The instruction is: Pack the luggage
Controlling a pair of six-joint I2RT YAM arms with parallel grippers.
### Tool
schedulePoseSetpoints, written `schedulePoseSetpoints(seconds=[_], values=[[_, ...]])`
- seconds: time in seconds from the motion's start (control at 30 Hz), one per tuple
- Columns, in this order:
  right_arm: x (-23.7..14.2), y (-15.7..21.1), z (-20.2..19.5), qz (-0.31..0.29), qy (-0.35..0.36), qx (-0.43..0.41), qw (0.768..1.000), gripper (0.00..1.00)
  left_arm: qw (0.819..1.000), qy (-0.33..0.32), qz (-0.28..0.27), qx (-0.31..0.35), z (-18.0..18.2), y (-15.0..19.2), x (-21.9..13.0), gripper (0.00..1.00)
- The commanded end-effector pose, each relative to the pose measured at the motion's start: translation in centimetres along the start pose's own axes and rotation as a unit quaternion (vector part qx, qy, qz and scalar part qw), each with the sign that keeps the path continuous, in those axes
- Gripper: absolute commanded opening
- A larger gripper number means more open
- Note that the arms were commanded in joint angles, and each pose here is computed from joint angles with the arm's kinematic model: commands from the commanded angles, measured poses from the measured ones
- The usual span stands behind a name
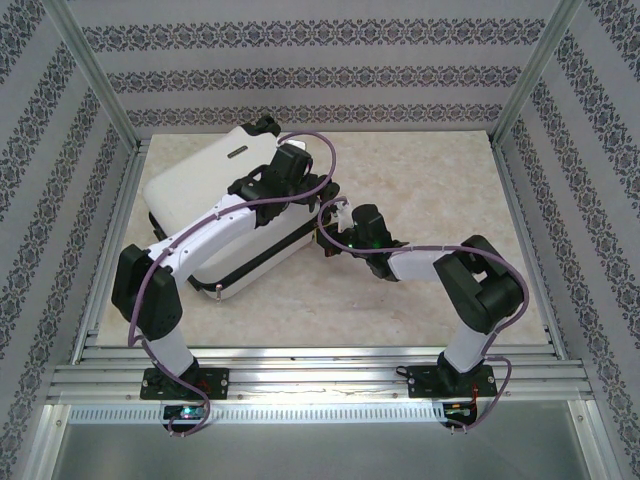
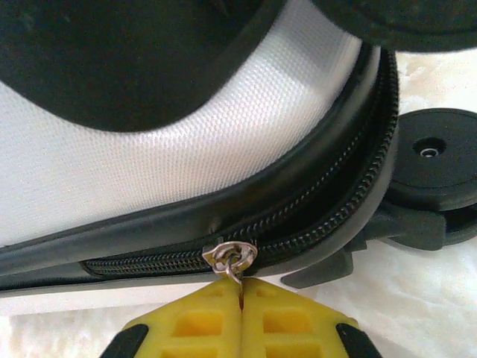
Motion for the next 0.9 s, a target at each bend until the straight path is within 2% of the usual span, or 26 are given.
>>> schedulePoseSetpoints(seconds=[0.0, 0.2, 0.4, 0.7, 0.87], values=[[-1.3, -1.3, -5.6, -0.007, 0.113, -0.004, 0.994, 0.0, 0.998, -0.015, 0.058, 0.013, 1.0, 3.7, 0.1, 0.77], [-2.0, -2.6, -7.2, -0.02, 0.125, -0.018, 0.992, 0.0, 0.998, 0.007, 0.06, 0.02, 0.6, 4.4, 0.2, 0.77], [-2.0, -3.4, -3.7, -0.053, 0.018, -0.071, 0.996, 0.0, 0.995, 0.054, 0.075, 0.027, -0.4, 6.0, 0.0, 0.75], [-2.2, -0.8, 0.7, -0.043, -0.03, -0.097, 0.994, 0.0, 0.988, 0.118, 0.097, 0.027, -0.6, 9.0, -2.0, 0.75], [-2.1, 0.7, 1.9, -0.034, -0.032, -0.099, 0.994, 0.0, 0.986, 0.124, 0.109, 0.015, 0.6, 11.1, -3.5, 0.75]])
Point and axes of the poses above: each hand's point on the last joint's axis, 136 mm out from that joint toward the fingers, its own x axis out along the fingers, its own z axis along the line the jaws close on, y = z × x, the point moved 1 cm from there along -x, back along the fingers, and after that the axes turned 9 degrees about -x, right-handed, at the moved point
